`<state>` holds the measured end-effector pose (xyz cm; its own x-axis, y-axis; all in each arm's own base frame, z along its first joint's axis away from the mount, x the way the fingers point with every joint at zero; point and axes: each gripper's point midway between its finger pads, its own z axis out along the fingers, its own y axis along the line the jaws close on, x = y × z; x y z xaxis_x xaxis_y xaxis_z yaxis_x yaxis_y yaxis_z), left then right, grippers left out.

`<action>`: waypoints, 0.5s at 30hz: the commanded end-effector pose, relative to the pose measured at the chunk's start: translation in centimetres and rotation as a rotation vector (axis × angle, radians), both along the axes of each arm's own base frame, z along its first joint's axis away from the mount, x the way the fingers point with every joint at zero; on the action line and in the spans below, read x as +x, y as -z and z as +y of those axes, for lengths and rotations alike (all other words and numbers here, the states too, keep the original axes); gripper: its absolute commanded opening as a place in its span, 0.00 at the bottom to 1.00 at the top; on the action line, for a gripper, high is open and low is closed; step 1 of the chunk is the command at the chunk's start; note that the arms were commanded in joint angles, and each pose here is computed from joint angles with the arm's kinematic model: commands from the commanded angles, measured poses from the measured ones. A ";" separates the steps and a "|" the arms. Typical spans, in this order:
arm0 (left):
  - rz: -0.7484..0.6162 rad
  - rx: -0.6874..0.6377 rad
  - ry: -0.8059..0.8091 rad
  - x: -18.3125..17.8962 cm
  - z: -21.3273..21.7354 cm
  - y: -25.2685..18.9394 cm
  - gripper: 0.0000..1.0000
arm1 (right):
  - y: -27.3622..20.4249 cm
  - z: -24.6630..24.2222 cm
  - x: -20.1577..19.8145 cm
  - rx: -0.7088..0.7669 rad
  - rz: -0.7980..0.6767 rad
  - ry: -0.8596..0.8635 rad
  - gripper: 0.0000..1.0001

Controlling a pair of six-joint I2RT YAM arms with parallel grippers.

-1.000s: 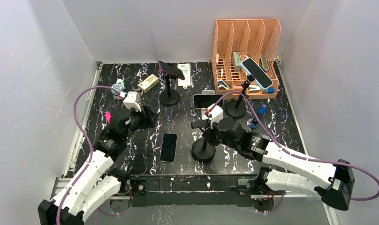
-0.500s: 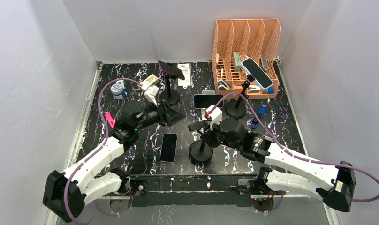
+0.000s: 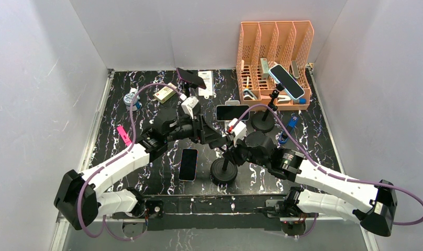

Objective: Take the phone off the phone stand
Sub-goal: Pick up the phone stand at the center of the board.

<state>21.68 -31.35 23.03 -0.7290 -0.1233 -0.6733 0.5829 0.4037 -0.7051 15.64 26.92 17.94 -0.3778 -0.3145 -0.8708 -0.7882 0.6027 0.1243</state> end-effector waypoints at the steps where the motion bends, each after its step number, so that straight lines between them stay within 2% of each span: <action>1: 0.013 0.021 0.063 -0.8 -1.1 -0.1 0.62 | -4.5 1.5 0.4 0.132 -0.083 -0.027 0.01; 10: 0.026 0.008 0.117 -1.7 -1.9 0.2 0.55 | -4.5 1.5 0.5 0.128 -0.090 -0.024 0.01; 15: 0.059 0.001 0.134 -2.0 -2.1 0.9 0.48 | -4.5 1.5 0.5 0.126 -0.093 -0.026 0.01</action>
